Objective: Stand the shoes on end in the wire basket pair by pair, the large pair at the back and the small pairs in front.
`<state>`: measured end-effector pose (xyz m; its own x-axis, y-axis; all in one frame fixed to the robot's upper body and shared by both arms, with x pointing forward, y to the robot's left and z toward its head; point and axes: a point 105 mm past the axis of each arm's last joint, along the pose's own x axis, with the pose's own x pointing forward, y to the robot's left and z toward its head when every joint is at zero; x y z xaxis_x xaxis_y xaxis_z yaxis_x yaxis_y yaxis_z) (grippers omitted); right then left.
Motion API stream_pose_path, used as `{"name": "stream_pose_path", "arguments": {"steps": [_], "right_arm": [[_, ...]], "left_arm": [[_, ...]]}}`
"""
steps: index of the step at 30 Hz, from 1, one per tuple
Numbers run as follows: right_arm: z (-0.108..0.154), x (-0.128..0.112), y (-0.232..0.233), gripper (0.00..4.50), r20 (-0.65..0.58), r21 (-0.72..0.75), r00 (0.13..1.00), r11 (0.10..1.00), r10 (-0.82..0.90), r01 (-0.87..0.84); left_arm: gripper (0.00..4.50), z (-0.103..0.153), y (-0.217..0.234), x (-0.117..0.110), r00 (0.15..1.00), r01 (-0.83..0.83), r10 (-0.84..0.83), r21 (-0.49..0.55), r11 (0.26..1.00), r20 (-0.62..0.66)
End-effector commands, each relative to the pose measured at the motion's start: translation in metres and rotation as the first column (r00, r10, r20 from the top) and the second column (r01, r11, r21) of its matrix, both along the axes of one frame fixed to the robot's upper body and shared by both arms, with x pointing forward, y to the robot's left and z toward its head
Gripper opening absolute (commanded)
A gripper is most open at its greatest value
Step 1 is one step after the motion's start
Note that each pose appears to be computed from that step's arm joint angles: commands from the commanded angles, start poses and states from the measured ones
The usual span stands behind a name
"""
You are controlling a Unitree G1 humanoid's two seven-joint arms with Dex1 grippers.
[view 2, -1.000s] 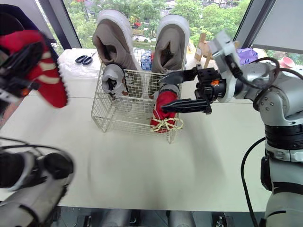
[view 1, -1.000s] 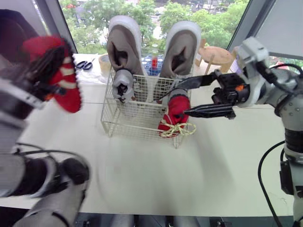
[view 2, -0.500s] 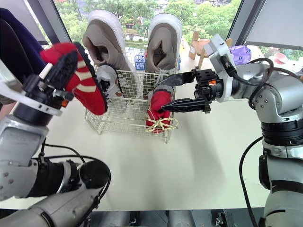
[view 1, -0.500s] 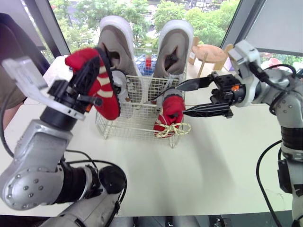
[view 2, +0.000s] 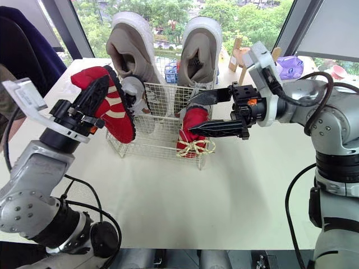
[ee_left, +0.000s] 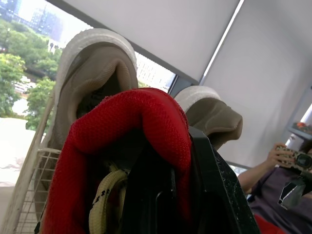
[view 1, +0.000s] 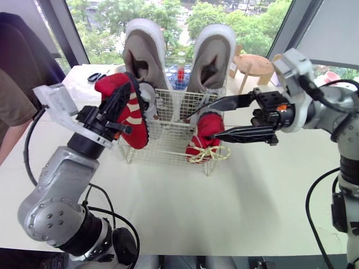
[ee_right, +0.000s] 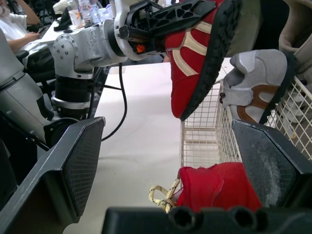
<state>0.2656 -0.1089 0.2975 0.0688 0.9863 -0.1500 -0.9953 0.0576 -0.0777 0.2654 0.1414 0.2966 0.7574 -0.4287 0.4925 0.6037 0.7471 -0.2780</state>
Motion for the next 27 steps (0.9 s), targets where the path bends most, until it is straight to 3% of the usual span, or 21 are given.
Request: {"name": "stream_pose_path", "arguments": {"steps": [1, 10, 13, 20, 27], "right_arm": [[0.016, -0.011, 0.003, 4.50, 0.061, 0.018, 0.998, 1.000, 0.002, -0.003], [0.022, -0.013, 0.010, 4.50, 0.052, 0.030, 0.999, 0.999, -0.012, 0.010], [0.022, -0.013, 0.011, 4.50, 0.046, 0.032, 0.999, 0.999, -0.014, 0.012], [0.024, -0.016, 0.010, 4.50, 0.036, 0.038, 0.999, 0.999, -0.016, 0.014], [0.025, -0.017, 0.008, 4.50, 0.027, 0.039, 0.999, 0.999, -0.018, 0.017]], "left_arm": [[0.04, 0.007, -0.007, -0.003, 0.999, 0.018, -0.018, 0.017, 1.000, 0.049], [0.04, -0.060, -0.006, 0.011, 0.993, -0.052, 0.065, 0.126, 0.991, -0.099], [0.04, -0.070, -0.002, 0.011, 0.989, -0.094, 0.108, 0.136, 0.986, -0.100], [0.04, -0.040, -0.009, 0.026, 0.992, -0.123, 0.121, 0.095, 0.988, 0.030], [0.04, -0.019, -0.016, 0.022, 0.989, -0.120, 0.111, 0.086, 0.989, 0.097]]}}
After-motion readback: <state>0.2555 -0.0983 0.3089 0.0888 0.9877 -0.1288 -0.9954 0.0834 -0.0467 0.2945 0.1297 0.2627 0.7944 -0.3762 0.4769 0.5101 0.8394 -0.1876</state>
